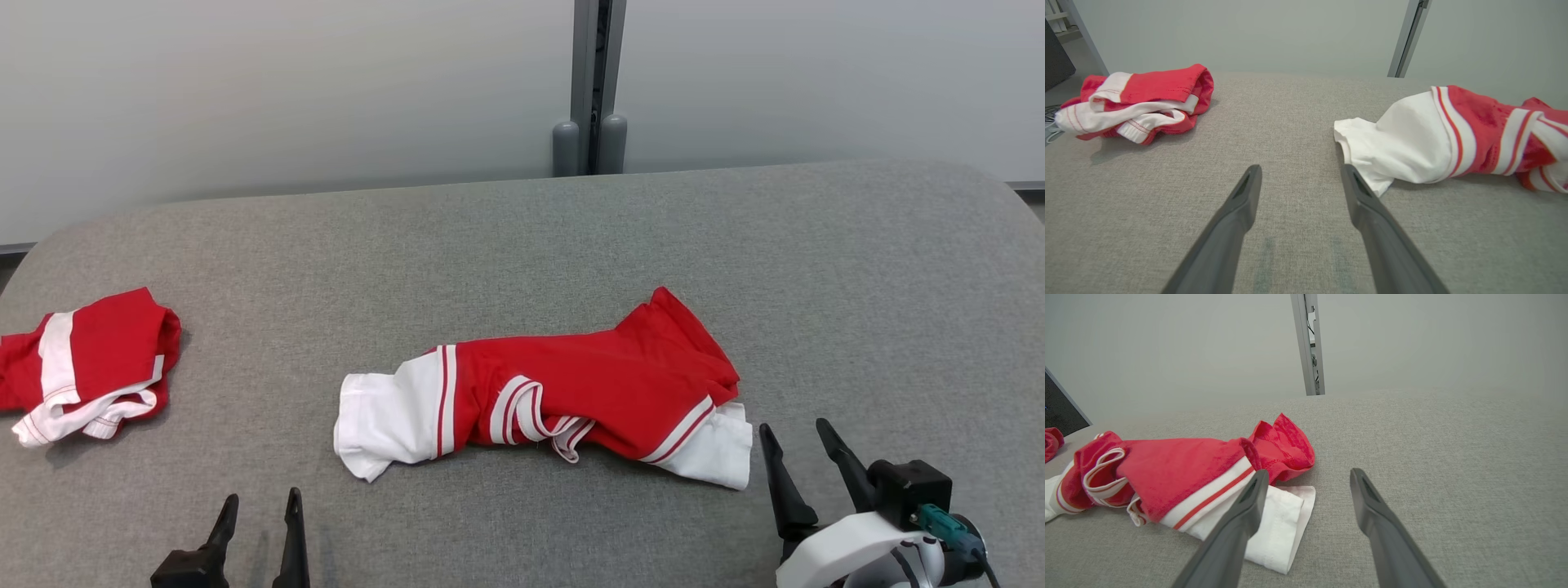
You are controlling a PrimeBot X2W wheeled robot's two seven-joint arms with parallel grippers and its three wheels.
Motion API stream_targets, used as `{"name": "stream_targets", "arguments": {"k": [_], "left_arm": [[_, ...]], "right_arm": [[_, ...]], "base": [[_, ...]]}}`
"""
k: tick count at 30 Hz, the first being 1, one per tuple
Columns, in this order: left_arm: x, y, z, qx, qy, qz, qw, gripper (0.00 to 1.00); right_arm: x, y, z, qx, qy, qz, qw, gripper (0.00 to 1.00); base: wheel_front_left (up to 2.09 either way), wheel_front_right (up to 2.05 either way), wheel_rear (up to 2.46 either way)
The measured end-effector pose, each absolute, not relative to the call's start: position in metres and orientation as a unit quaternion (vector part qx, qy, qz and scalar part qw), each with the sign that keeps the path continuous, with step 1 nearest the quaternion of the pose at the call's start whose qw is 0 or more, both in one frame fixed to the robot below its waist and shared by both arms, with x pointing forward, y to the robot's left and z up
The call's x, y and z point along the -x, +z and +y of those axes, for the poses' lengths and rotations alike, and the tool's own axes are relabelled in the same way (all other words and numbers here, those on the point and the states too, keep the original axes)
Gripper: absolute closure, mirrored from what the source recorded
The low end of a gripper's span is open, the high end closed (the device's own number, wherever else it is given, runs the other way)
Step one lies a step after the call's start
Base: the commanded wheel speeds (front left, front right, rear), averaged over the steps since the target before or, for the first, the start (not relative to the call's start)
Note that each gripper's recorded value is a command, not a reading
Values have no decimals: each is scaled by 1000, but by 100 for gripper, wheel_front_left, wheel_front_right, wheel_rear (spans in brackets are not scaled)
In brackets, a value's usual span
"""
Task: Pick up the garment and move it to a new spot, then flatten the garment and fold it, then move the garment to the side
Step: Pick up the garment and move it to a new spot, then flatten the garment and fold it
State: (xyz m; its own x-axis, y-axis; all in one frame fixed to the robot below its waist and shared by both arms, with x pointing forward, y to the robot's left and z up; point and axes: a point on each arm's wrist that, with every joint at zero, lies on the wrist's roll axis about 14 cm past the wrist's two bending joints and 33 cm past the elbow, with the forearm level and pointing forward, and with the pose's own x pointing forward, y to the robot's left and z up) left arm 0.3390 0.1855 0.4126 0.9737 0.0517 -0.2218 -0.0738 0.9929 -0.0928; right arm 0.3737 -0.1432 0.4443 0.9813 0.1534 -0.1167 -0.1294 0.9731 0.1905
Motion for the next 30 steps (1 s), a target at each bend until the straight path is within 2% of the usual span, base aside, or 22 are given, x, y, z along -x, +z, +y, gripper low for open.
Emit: {"name": "stream_targets", "arguments": {"k": [12, 21, 22, 23, 24, 25, 26, 30], "left_arm": [[-341, 408, 183, 49, 21, 118, 992, 0], [-335, 399, 192, 50, 35, 132, 989, 0], [-334, 398, 193, 50, 37, 134, 989, 0], [-334, 397, 194, 50, 39, 135, 989, 0], [-333, 397, 195, 50, 41, 136, 989, 0], [-333, 397, 195, 51, 41, 136, 989, 0], [-333, 397, 196, 51, 42, 136, 989, 0], [-333, 398, 193, 53, 37, 134, 989, 0]], "right_arm": [[-376, 422, -127, -89, 94, 103, 986, 0], [-377, 384, -112, -90, 110, 171, 975, 0], [-377, 382, -110, -89, 113, 174, 974, 7], [-377, 380, -108, -89, 117, 178, 973, 7], [-378, 379, -106, -90, 119, 180, 972, 51], [-378, 379, -104, -90, 122, 181, 972, 71], [-379, 379, -102, -91, 124, 180, 972, 100], [-384, 389, -101, -95, 126, 164, 974, 100]], "base": [[0, 0, 0], [0, 0, 0], [0, 0, 0], [0, 0, 0], [0, 0, 0], [0, 0, 0], [0, 0, 0], [0, 0, 0]]}}
